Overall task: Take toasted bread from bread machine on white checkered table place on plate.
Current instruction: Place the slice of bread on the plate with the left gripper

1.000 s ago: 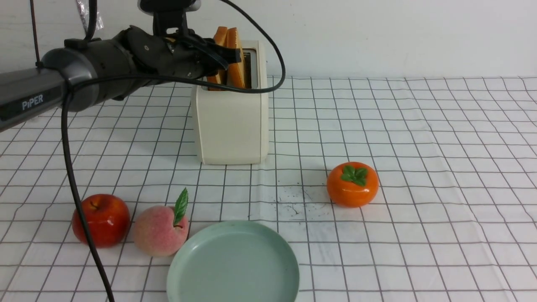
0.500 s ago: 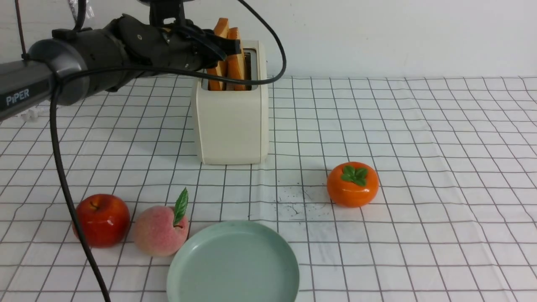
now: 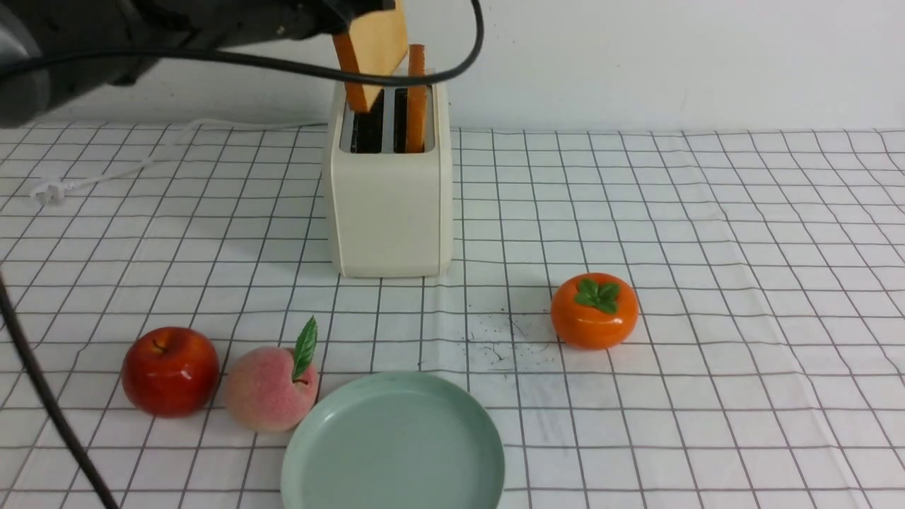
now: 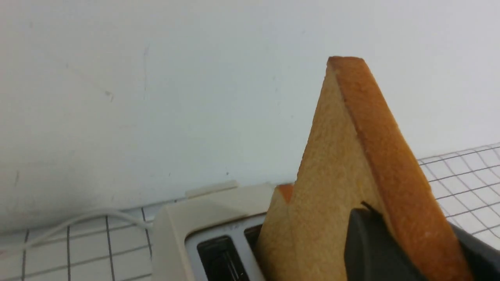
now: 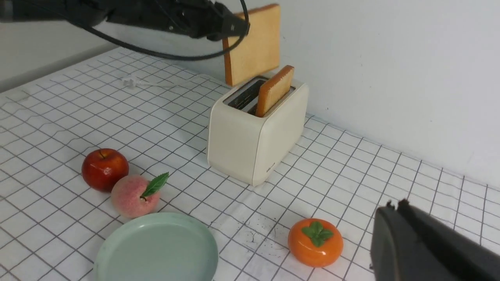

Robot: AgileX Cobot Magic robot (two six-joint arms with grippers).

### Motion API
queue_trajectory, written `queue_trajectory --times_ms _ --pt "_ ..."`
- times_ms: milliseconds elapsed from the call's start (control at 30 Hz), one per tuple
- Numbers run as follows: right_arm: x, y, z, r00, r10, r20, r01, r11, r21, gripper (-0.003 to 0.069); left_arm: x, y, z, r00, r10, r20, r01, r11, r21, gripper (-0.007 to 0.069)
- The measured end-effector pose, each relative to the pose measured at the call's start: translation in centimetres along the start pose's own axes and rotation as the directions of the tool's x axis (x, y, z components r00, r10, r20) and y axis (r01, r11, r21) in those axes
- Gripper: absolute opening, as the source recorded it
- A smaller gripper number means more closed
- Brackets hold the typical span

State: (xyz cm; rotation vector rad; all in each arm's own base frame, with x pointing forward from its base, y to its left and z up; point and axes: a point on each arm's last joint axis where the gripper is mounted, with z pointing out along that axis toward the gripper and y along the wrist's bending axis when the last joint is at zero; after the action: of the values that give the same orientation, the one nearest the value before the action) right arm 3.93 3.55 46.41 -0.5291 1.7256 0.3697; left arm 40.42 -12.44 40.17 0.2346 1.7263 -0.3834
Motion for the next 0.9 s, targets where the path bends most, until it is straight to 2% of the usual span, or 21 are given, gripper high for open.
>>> queue_trajectory --times_ms 167,267,400,500,567,633,667,700,767,800,833,900 --pt "0.7 0.3 0.0 0.997 0.007 -0.075 -0.009 0.999 -0.032 -0.0013 -3.0 -1.5 -4.4 0.992 0.123 -0.011 -0.122 0.990 0.072 0.0109" --pt "1.5 0.8 -0.2 0.986 0.014 -0.166 -0.027 0.996 -0.080 -0.0010 -3.9 -2.3 -7.6 0.970 0.226 -0.089 -0.215 0.970 0.117 0.0109" --pt "2.2 1.1 -0.3 0.971 0.013 -0.239 -0.041 0.993 -0.115 -0.0008 -2.8 -3.0 -9.8 0.950 0.227 -0.214 -0.199 0.970 0.142 0.0109" --pt "2.6 1.4 -0.5 0.957 0.010 -0.290 -0.053 0.989 -0.141 -0.0006 1.7 -4.5 -11.2 0.887 0.261 -0.381 -0.221 0.964 0.145 0.0109" --pt "2.7 1.5 -0.7 0.957 0.010 -0.289 -0.054 0.988 -0.145 -0.0005 4.2 -5.7 -11.8 0.854 0.304 -0.423 -0.260 0.952 0.160 0.0109" --pt "2.7 1.6 -1.2 0.961 0.008 -0.275 -0.050 0.988 -0.145 -0.0005 7.5 -7.7 -13.0 0.807 0.411 -0.425 -0.354 0.912 0.210 0.0109" --pt "2.7 1.6 -1.2 0.962 0.008 -0.272 -0.050 0.988 -0.147 -0.0005 7.9 -8.0 -13.1 0.806 0.409 -0.427 -0.348 0.912 0.218 0.0109" --pt "2.8 1.7 -1.6 0.966 0.005 -0.260 -0.044 0.988 -0.146 -0.0005 10.0 -9.4 -13.8 0.765 0.508 -0.395 -0.434 0.861 0.266 0.0109" --pt "2.8 1.8 -1.9 0.968 0.003 -0.251 -0.040 0.989 -0.145 -0.0005 11.9 -10.3 -14.2 0.736 0.564 -0.376 -0.483 0.825 0.293 0.0109" --pt "2.8 1.9 -2.2 0.970 0.000 -0.244 -0.036 0.989 -0.143 -0.0003 13.8 -10.6 -14.2 0.695 0.621 -0.362 -0.539 0.783 0.309 0.0109" --pt "2.8 1.8 -2.2 0.970 0.000 -0.244 -0.035 0.989 -0.142 -0.0003 13.8 -10.8 -14.2 0.699 0.616 -0.363 -0.531 0.787 0.313 0.0109" --pt "2.9 1.8 -2.3 0.971 -0.003 -0.241 -0.032 0.990 -0.138 -0.0002 17.2 -10.7 -13.7 0.621 0.687 -0.378 -0.610 0.726 0.317 0.0109"
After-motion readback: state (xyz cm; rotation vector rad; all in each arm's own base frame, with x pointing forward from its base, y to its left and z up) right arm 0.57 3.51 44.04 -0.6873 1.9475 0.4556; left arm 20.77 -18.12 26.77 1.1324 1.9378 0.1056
